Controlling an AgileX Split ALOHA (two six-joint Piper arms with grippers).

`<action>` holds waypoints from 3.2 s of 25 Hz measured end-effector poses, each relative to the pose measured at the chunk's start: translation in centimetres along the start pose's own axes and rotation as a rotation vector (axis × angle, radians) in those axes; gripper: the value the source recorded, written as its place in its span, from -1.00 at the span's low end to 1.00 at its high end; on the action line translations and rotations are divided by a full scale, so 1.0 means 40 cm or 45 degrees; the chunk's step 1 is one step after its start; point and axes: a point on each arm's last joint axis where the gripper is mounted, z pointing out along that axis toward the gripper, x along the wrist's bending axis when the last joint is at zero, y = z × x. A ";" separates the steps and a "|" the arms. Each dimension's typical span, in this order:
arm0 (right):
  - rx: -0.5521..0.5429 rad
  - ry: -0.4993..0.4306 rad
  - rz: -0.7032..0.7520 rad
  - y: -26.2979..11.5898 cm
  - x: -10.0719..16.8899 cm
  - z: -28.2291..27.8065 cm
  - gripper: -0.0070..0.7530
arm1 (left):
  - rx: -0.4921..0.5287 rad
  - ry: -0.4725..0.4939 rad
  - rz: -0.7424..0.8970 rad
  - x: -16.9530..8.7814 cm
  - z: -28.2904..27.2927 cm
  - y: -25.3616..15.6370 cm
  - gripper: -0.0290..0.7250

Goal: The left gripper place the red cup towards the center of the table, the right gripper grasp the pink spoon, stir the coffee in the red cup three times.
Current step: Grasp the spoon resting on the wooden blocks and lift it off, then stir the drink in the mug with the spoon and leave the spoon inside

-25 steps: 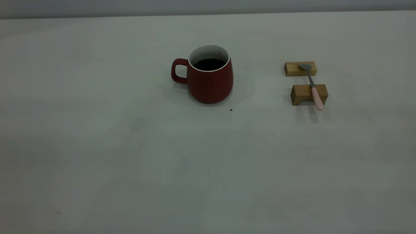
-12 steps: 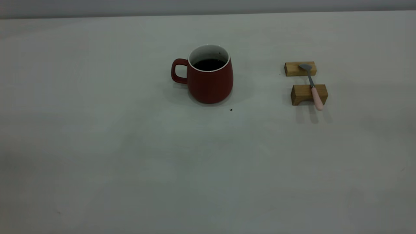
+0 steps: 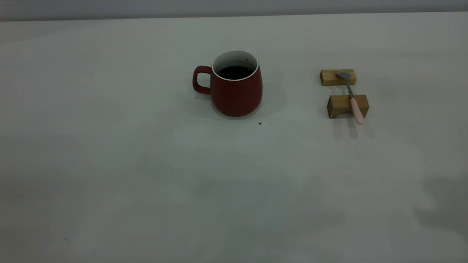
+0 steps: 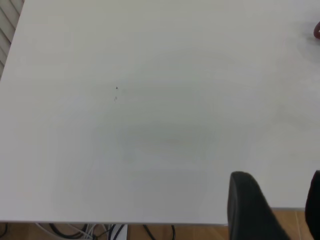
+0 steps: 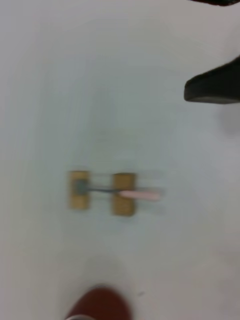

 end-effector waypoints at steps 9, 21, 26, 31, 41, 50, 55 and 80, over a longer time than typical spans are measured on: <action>0.314 0.072 -0.130 0.060 0.046 0.226 0.24 | 0.000 0.000 -0.007 0.000 0.000 0.000 0.02; 0.718 0.172 -0.188 0.053 0.199 0.500 0.49 | 0.000 0.000 -0.007 0.000 0.000 0.000 0.02; 0.806 0.153 -0.139 0.072 0.216 0.576 0.50 | 0.000 0.000 0.000 0.000 0.000 0.000 0.02; 0.856 0.149 -0.109 0.051 0.226 0.639 0.50 | 0.001 0.000 -0.007 0.000 0.000 0.000 0.02; 0.907 0.148 -0.043 -0.022 0.231 0.714 0.50 | 0.001 0.000 -0.007 0.000 0.000 0.000 0.02; 0.919 0.156 -0.056 -0.039 0.239 0.776 0.50 | 0.001 0.000 0.000 0.000 0.000 0.000 0.02; 0.942 0.152 -0.058 -0.059 0.240 0.807 0.46 | 0.001 0.000 -0.007 0.000 0.000 0.000 0.02; 1.098 0.868 0.406 0.217 0.398 0.648 -0.64 | 0.001 0.000 -0.007 0.000 0.000 0.000 0.02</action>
